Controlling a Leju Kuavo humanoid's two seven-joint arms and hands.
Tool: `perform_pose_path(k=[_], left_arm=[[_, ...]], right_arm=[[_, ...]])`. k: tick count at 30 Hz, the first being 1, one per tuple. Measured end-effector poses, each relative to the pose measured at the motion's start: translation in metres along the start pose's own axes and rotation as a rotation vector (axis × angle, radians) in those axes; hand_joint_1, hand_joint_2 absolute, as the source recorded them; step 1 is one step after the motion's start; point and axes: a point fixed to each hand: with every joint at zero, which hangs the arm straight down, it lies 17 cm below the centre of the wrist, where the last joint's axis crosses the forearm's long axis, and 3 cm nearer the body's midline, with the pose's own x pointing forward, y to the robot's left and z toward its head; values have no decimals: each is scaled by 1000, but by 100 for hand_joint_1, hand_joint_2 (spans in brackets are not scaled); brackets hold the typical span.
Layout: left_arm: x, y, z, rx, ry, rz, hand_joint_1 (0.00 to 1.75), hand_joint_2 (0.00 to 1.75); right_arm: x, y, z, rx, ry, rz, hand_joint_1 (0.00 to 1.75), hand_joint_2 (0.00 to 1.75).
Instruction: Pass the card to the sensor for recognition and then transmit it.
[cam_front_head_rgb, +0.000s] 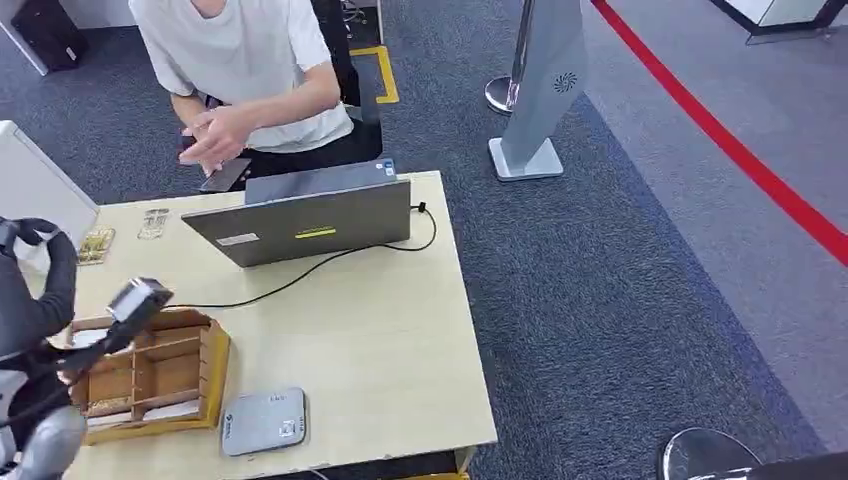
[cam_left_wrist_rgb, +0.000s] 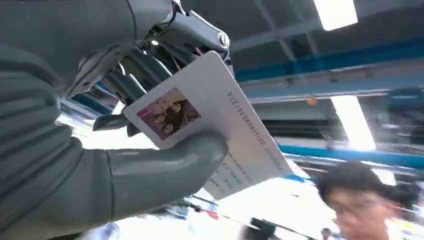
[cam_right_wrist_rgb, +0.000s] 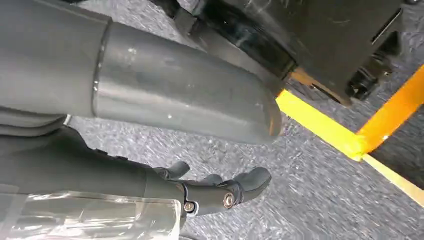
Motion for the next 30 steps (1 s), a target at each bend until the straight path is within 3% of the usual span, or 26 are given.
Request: perform_pose_path(k=[8, 14, 15, 30], left_arm=[[-63, -20, -33, -44, 41, -199, 175, 175], [-76, -24, -41, -54, 57, -225, 175, 175], [-77, -26, -41, -58, 58, -226, 0, 175], [-79, -31, -38, -73, 73, -200, 0, 175]], right_arm=[[0, -1, -2, 5, -17, 3, 0, 0], [-1, -2, -1, -6, -17, 0, 0, 0], [-1, -2, -1, -7, -17, 0, 0, 0], [-4, -1, -1, -12, -7, -6, 0, 0]])
